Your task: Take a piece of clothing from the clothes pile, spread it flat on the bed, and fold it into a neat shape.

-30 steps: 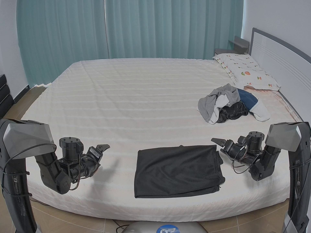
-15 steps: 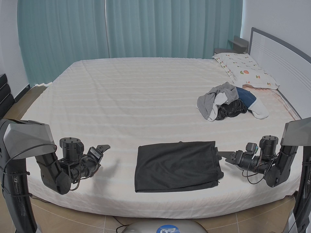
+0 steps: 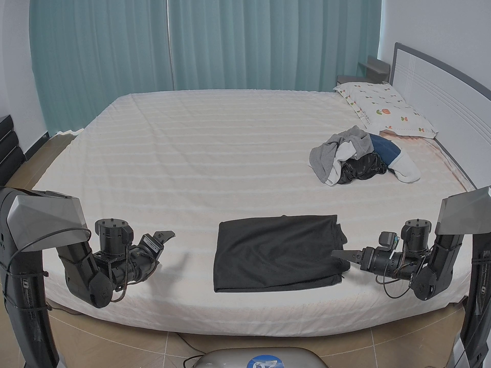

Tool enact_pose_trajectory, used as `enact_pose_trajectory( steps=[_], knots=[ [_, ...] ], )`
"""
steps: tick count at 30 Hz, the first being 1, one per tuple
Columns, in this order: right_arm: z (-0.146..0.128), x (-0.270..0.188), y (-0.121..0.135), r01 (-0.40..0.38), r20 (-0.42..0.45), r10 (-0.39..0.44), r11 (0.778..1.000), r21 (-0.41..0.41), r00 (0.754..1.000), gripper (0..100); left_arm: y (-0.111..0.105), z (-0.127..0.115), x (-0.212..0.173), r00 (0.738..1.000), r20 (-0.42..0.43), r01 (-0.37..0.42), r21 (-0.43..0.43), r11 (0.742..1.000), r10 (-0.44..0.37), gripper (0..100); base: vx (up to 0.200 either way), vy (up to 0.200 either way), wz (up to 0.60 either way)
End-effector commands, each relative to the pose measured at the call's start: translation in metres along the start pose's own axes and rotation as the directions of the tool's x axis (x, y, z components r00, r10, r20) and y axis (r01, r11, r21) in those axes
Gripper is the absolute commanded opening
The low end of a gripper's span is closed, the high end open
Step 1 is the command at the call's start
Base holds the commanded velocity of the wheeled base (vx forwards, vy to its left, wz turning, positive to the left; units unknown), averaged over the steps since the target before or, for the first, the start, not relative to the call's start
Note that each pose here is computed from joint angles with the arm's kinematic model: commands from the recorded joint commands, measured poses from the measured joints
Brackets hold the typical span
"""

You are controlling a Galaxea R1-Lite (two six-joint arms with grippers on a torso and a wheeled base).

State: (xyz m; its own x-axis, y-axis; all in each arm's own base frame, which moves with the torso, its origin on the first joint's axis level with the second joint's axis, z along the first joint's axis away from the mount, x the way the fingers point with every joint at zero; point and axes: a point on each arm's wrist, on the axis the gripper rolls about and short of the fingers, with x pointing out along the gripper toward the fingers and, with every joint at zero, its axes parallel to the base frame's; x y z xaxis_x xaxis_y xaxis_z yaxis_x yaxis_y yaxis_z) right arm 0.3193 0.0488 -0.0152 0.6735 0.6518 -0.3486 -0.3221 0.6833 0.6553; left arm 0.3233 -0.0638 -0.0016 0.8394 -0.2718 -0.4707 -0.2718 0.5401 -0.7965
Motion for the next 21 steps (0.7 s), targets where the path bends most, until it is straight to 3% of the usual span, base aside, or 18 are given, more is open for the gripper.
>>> enact_pose_trajectory(
  steps=[1, 7, 8, 21],
  knots=[
    [-0.002, 0.008, -0.006, 0.002, -0.005, -0.002, 1.0, 0.004, 1.0, 100, 0.0, 0.0, 0.0, 1.0, 0.0, -0.001, -0.001, 1.0, 0.001, 100, 0.0, 0.0, 0.0],
    [-0.006, 0.009, -0.009, 0.01, -0.022, -0.01, 1.0, 0.013, 1.0, 100, 0.001, 0.0, 0.001, 1.0, 0.0, -0.001, -0.001, 1.0, 0.001, 100, 0.0, 0.0, 0.0],
    [-0.008, 0.008, -0.01, 0.014, -0.026, -0.013, 1.0, 0.014, 1.0, 0, 0.001, 0.0, 0.001, 1.0, 0.0, -0.001, -0.001, 1.0, 0.001, 100, 0.0, 0.0, 0.0],
    [-0.019, -0.01, -0.013, 0.055, -0.062, -0.055, 0.998, -0.001, 0.997, 0, 0.001, 0.0, 0.0, 1.0, 0.0, -0.001, -0.001, 1.0, 0.001, 100, 0.0, 0.0, 0.0]
  ],
)
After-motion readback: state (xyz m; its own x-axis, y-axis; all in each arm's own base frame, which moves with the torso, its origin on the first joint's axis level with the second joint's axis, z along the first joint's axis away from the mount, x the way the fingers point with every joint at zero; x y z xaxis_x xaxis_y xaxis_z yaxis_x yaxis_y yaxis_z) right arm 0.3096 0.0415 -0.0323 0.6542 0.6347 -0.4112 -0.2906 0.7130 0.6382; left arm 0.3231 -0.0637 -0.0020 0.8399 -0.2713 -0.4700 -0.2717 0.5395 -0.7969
